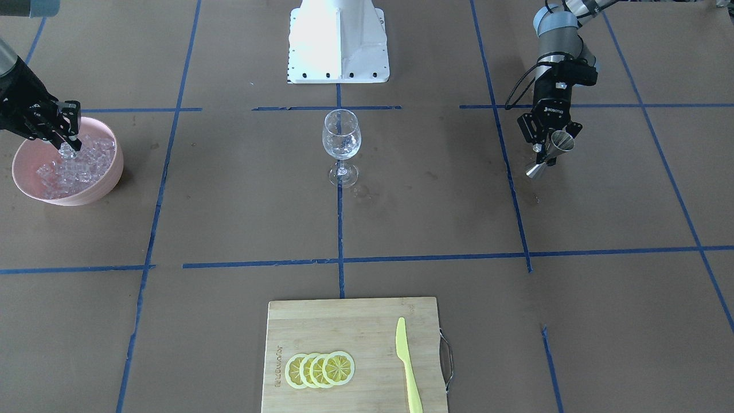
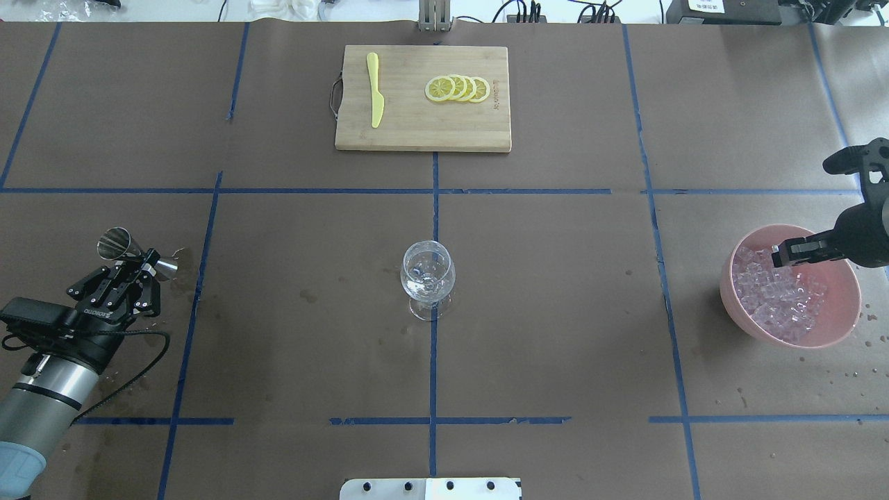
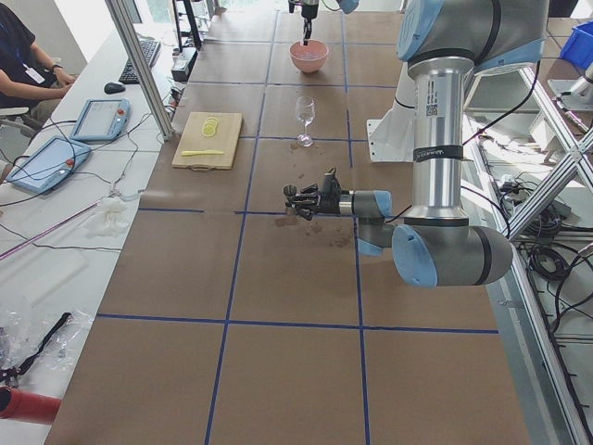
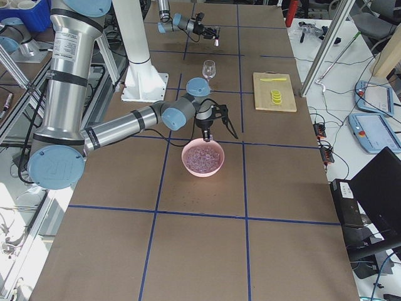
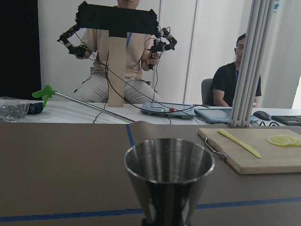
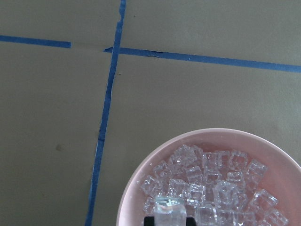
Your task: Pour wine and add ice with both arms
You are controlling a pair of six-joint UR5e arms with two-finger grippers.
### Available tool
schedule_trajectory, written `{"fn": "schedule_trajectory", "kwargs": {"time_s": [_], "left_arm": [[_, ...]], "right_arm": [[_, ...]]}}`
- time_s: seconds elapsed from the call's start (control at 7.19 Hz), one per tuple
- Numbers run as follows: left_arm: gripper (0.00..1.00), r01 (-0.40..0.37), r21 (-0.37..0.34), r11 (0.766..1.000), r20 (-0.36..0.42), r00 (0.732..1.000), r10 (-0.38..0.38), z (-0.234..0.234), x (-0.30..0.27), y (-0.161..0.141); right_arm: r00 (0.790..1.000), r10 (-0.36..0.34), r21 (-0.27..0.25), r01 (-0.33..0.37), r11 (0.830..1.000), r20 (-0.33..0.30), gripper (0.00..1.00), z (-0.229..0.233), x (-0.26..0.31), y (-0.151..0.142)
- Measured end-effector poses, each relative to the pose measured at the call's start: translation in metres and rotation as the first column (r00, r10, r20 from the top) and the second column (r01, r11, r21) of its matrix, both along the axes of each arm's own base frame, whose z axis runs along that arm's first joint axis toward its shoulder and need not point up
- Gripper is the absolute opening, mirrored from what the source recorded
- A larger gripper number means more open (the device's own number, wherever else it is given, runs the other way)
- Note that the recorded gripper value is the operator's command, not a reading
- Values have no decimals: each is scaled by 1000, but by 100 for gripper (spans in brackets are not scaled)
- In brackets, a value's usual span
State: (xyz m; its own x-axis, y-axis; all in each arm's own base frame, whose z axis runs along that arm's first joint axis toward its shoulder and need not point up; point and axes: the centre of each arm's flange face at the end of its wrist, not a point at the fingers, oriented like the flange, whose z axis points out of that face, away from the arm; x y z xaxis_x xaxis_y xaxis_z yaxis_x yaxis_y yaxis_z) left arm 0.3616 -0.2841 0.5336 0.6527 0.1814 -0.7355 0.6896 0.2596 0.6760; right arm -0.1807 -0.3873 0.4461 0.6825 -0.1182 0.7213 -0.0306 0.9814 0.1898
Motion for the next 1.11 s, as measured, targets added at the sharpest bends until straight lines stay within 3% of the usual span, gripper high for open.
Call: {"fn": "schedule_trajectory", "kwargs": {"time_s": [0.28,0.42,0.7,1.11], "left_arm": [[2,0,-5,1000,24,1000,0,6,2,0],[14,-1,-10,1000,18,1000,1,7,3,-1],[19,-7,-19,1000,5,1000,7,10,6,0],[20,-8,-30,1000,17,1000,8,23,13,0]], "right_arm": [[1000,6,34,-7,999,27,0,-21,6,3],[999,7,58,-10,998,45,0,-35,8,4],[995,24,91,-33,995,97,0,-68,3,-2],[980,77,75,-92,993,184,0,-111,-10,-17]]}}
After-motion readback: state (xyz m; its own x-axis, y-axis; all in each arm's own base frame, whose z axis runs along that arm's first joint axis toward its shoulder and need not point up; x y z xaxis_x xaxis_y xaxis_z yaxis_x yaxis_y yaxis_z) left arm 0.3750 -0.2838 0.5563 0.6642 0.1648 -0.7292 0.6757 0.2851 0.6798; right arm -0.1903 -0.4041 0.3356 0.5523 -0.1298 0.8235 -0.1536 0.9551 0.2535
